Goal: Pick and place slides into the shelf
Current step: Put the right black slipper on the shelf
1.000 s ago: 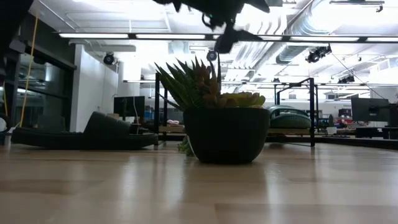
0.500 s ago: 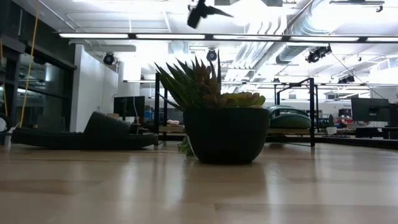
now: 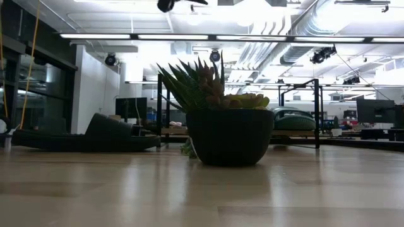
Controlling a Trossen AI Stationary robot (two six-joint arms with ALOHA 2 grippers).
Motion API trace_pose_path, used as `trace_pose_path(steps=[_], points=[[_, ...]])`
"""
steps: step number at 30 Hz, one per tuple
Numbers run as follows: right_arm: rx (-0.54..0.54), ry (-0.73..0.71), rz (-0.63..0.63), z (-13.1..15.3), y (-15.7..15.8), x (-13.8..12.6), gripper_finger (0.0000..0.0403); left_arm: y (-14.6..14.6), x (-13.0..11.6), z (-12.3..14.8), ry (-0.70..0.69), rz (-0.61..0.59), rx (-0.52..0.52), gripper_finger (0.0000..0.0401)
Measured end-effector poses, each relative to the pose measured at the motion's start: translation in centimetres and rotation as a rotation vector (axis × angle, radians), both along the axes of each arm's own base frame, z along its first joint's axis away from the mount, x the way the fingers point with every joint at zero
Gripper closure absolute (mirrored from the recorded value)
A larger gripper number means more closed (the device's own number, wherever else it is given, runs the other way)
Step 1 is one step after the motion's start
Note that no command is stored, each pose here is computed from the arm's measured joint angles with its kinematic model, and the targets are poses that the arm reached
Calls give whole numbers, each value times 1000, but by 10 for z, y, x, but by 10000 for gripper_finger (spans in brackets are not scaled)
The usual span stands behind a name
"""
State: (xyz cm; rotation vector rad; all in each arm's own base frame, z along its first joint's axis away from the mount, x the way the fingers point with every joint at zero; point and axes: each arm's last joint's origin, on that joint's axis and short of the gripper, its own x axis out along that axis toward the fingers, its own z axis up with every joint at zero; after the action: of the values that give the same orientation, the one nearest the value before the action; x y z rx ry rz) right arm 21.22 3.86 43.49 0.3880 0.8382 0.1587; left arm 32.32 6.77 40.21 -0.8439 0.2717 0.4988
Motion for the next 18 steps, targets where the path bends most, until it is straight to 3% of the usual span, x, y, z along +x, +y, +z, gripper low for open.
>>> trace_pose_path(steps=[12,18], points=[[-13,308,286,-47,49,34,275,-6,-24,13,36,-27,51,116],[-27,453,430,-69,76,38,275,-9,-31,13,75,-43,50,116]])
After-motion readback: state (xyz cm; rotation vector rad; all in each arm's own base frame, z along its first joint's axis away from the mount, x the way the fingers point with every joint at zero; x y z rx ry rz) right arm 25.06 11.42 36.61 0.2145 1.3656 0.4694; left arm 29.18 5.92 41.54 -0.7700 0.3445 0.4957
